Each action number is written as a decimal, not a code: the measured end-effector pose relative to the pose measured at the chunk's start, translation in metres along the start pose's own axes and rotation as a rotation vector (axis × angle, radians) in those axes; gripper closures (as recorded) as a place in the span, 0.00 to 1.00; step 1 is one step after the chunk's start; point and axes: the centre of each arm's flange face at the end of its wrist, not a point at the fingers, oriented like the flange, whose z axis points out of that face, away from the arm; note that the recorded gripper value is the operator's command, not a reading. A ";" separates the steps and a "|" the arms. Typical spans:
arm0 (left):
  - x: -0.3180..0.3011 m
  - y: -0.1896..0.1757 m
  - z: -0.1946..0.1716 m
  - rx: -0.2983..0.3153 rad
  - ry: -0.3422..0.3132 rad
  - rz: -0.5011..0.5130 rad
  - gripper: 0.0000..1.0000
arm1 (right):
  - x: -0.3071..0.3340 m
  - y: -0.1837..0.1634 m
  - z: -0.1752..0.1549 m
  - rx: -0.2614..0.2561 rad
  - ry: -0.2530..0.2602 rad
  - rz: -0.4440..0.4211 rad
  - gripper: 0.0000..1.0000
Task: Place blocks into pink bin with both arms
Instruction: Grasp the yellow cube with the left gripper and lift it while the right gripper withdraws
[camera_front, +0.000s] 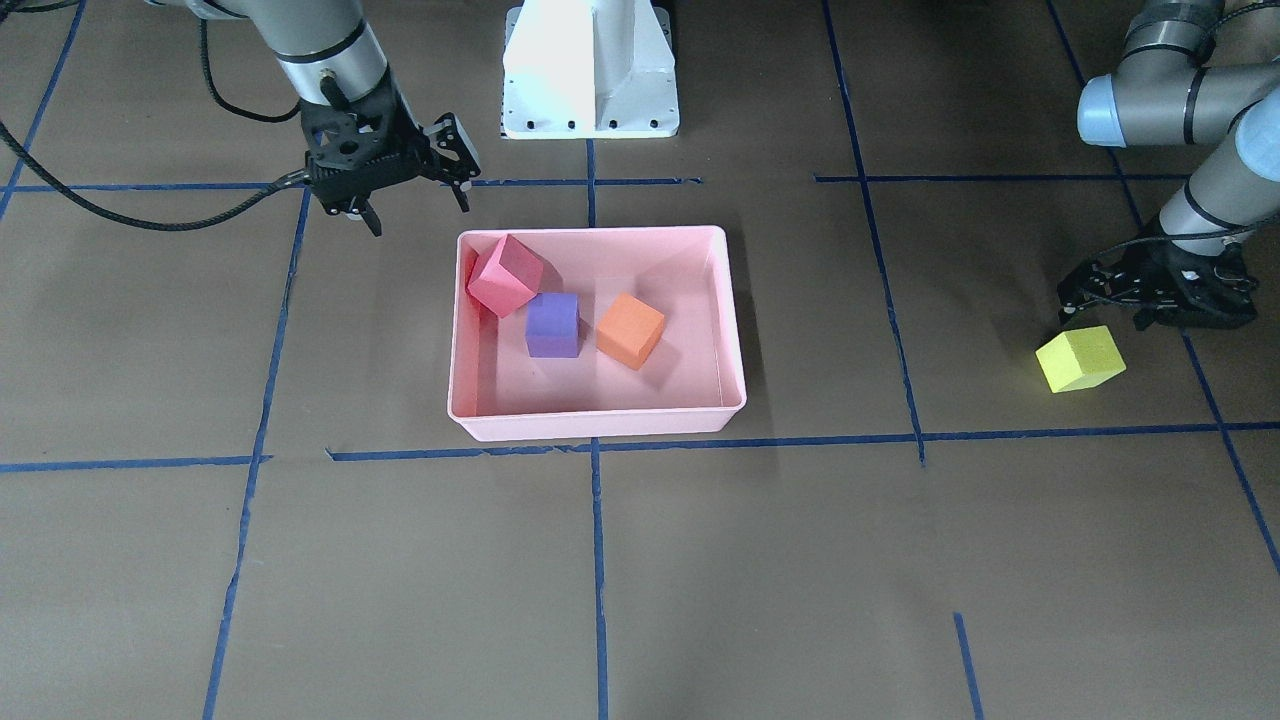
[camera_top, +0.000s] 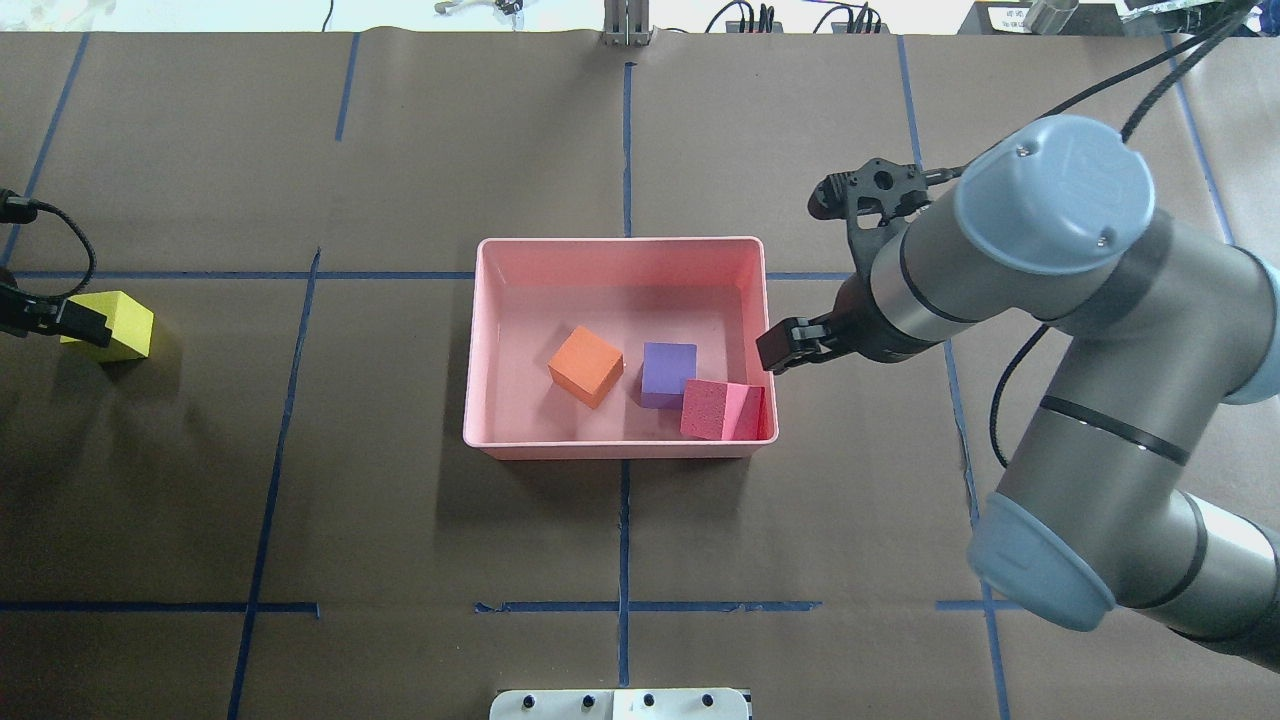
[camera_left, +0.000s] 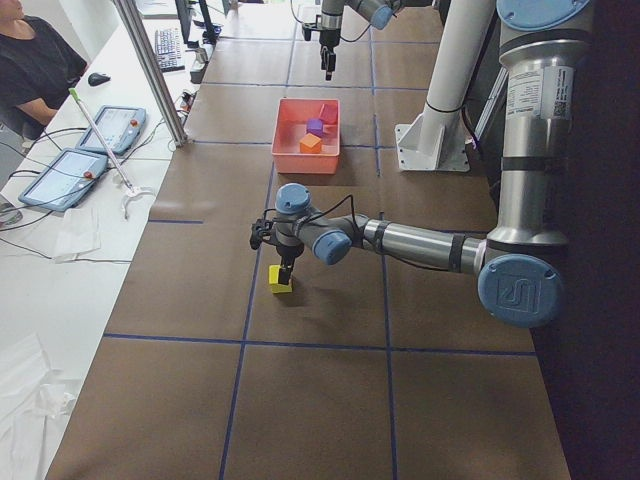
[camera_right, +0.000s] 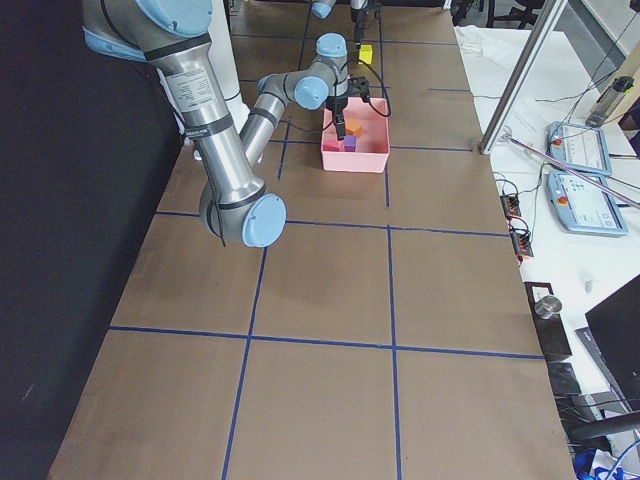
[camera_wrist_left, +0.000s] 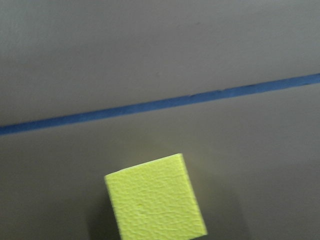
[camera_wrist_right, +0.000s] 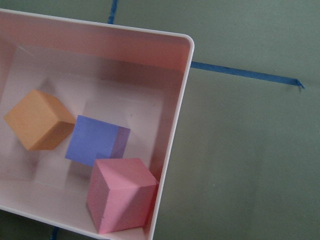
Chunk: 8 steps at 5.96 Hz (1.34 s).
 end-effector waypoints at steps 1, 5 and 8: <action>0.000 -0.012 0.009 -0.008 -0.001 -0.086 0.00 | 0.013 0.006 -0.003 0.000 0.008 0.009 0.00; 0.000 -0.027 0.026 -0.030 0.003 -0.243 0.33 | 0.017 0.009 -0.007 0.008 0.011 0.011 0.00; 0.011 -0.036 0.025 -0.026 0.014 -0.241 0.99 | 0.016 0.010 -0.014 0.020 0.002 0.009 0.00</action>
